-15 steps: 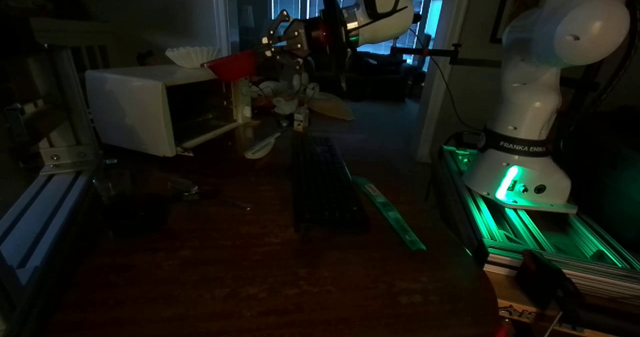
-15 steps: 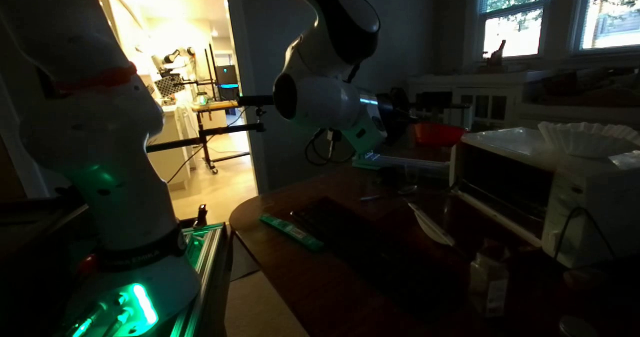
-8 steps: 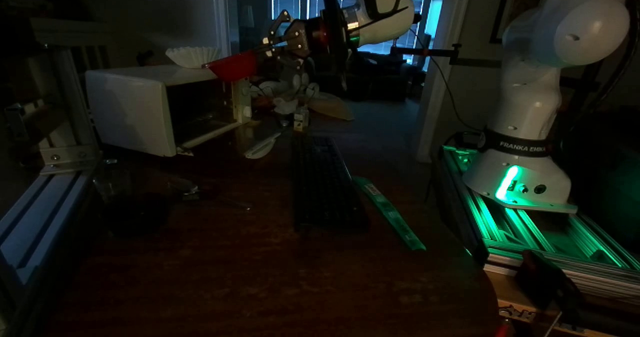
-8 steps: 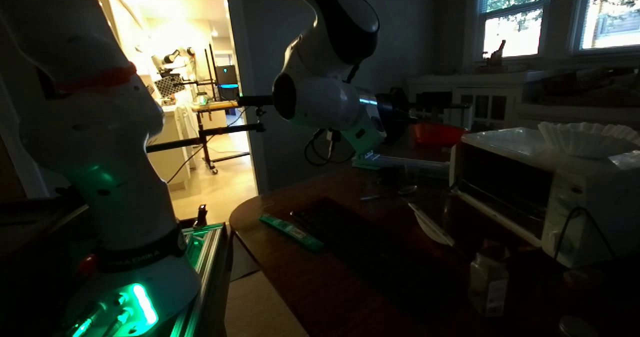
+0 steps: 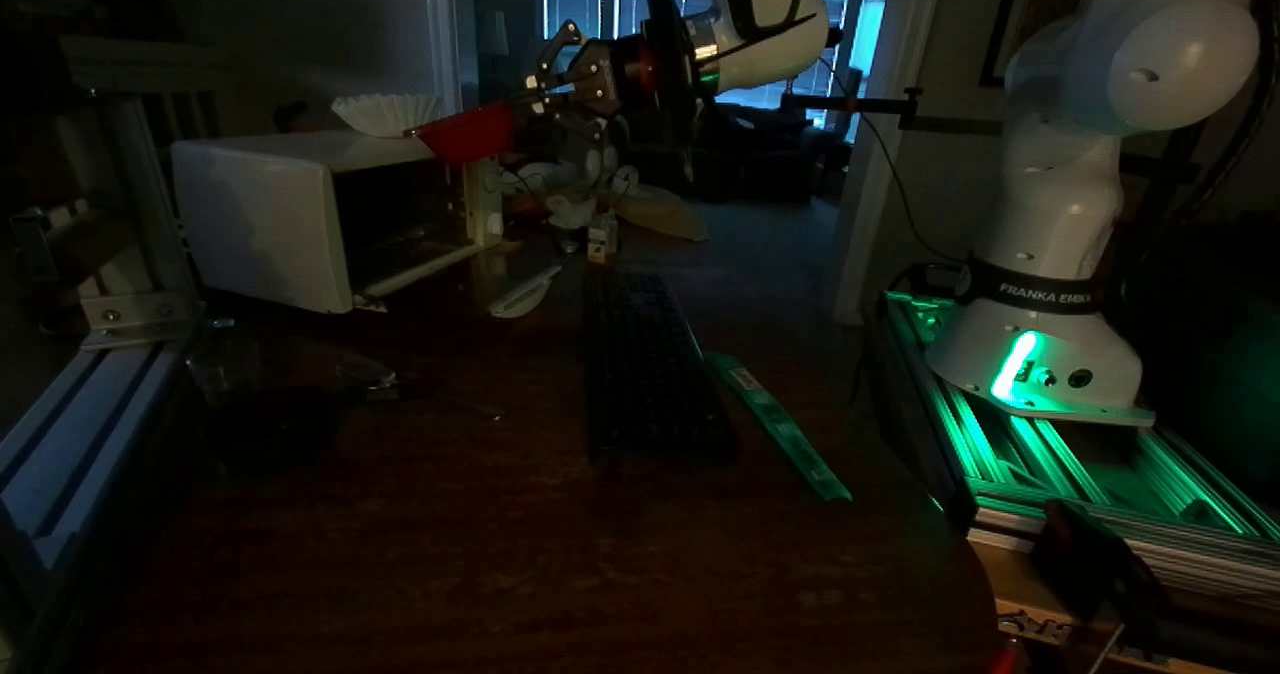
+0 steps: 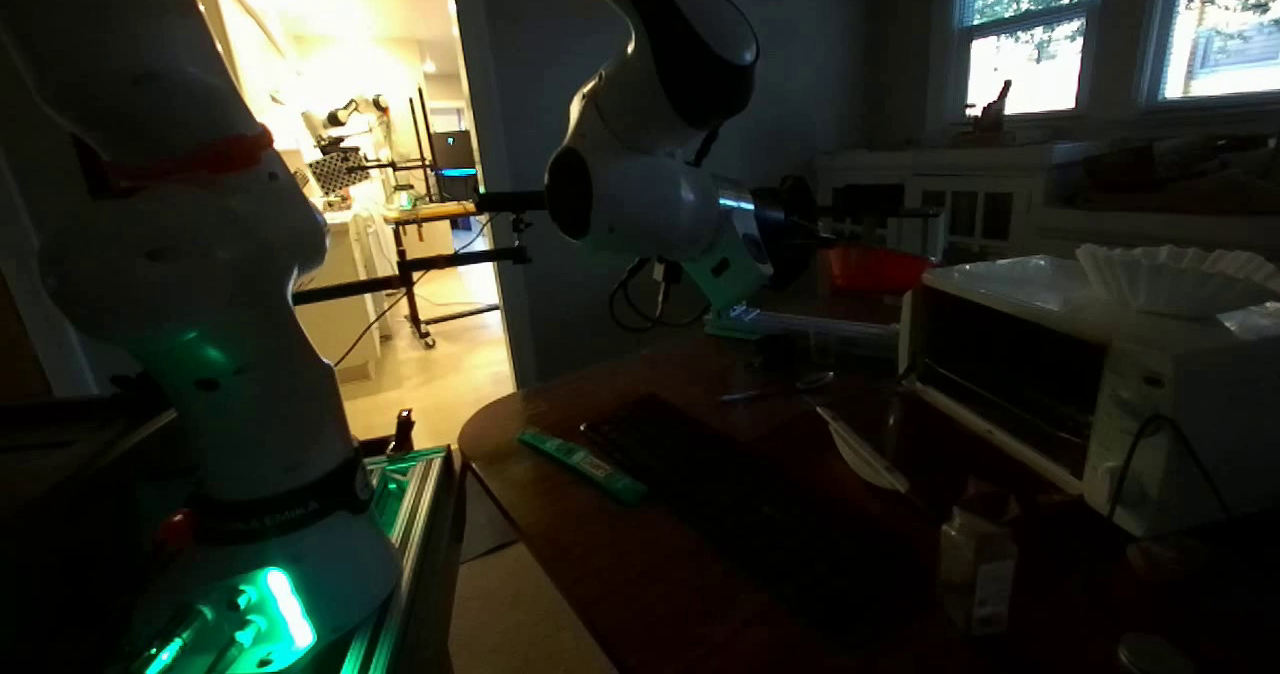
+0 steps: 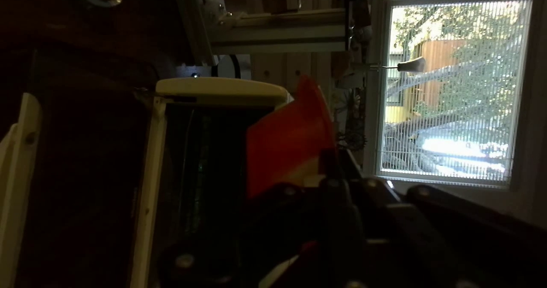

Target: Remove the orange bowl from the microwave and put it on the table

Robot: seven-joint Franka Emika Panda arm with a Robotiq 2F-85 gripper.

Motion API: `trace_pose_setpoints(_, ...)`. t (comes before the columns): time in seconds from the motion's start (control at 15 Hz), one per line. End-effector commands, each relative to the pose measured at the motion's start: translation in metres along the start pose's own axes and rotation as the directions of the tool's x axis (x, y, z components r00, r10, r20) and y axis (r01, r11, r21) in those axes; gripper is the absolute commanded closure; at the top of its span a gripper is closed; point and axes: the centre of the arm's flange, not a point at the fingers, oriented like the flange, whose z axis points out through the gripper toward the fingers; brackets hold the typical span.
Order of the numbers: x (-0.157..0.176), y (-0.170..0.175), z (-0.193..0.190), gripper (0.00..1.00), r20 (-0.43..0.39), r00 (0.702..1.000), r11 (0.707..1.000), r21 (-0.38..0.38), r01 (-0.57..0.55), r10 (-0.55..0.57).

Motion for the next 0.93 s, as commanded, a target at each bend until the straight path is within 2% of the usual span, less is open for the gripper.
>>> trace_pose_setpoints(0.0,-0.005,0.001,0.001,0.99,-0.003,1.000,1.000,0.006,-0.007,0.007)
trace_pose_setpoints(0.27,-0.029,0.003,0.005,0.99,0.049,0.999,1.000,0.022,-0.012,0.011)
trace_pose_setpoints(0.53,-0.051,0.006,0.005,0.99,0.145,0.989,0.999,0.035,-0.024,0.019)
trace_pose_setpoints(0.87,-0.074,0.021,0.001,0.99,0.328,0.945,0.999,0.034,-0.020,0.008)
